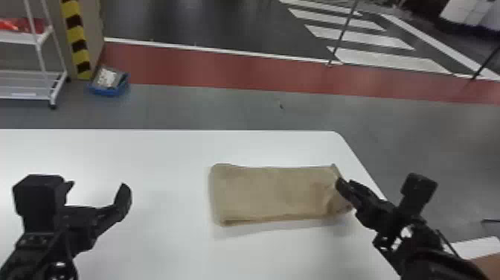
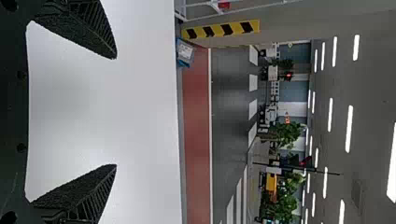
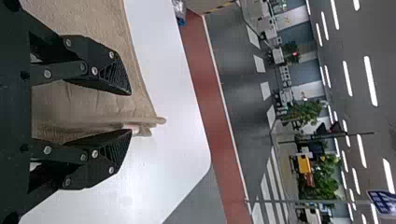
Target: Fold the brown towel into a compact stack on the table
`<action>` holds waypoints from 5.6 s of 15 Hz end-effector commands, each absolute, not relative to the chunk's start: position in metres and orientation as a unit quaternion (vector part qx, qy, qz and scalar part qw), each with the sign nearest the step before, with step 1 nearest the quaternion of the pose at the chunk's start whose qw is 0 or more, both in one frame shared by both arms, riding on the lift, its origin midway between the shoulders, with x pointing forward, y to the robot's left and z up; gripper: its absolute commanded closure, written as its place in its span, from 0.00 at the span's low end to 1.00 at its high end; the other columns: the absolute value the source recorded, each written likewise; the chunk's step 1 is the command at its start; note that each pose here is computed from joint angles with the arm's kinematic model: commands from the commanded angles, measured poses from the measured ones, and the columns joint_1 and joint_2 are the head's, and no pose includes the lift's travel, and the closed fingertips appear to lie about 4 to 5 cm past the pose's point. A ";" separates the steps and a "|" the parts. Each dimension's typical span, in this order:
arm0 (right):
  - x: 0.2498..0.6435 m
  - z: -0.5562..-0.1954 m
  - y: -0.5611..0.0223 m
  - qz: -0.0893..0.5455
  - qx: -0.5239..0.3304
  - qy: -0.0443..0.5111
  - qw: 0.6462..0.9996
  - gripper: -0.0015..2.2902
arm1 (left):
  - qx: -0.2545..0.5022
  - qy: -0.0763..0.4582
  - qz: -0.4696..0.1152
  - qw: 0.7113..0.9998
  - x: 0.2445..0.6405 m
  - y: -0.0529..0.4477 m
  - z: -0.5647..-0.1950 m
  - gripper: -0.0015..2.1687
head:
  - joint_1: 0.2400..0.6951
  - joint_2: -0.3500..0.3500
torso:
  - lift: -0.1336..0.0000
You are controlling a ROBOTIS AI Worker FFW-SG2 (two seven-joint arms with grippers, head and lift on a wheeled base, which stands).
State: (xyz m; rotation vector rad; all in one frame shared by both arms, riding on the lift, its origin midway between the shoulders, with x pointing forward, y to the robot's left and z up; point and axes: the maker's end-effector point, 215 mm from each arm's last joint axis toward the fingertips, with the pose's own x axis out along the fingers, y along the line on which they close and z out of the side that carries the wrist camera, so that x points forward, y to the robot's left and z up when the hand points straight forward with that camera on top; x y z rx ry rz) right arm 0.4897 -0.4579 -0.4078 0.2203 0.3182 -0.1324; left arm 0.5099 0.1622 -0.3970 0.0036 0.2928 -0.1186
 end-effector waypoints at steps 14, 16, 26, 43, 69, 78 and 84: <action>0.415 -0.378 -0.492 -0.114 0.087 0.078 0.987 0.05 | -0.091 0.187 -0.246 0.947 0.498 -0.069 -0.420 0.10 | 1.00 0.00 | 0.07; 0.413 -0.381 -0.494 -0.115 0.088 0.081 0.986 0.06 | -0.106 0.200 -0.258 0.939 0.500 -0.084 -0.427 0.13 | 1.00 0.00 | 0.07; 0.411 -0.381 -0.496 -0.115 0.088 0.080 0.986 0.06 | -0.067 0.213 -0.268 0.937 0.508 -0.089 -0.438 0.16 | 1.00 0.00 | 0.07; 0.418 -0.381 -0.490 -0.111 0.096 0.077 0.986 0.08 | -0.049 0.218 -0.242 0.944 0.501 -0.032 -0.404 0.67 | 1.00 0.00 | 0.07; 0.491 -0.402 -0.365 0.002 0.147 0.138 0.979 0.08 | 0.021 0.160 -0.117 0.980 0.519 0.123 -0.374 0.09 | 1.00 0.10 | 0.07; 0.527 -0.403 -0.255 0.166 0.211 0.191 0.944 0.09 | 0.026 0.237 -0.149 0.960 0.508 0.111 -0.427 0.85 | 1.00 0.25 | 0.07; 0.534 -0.423 -0.248 0.172 0.191 0.243 0.935 0.09 | 0.035 0.258 -0.147 0.954 0.508 0.111 -0.454 0.85 | 1.00 0.29 | 0.07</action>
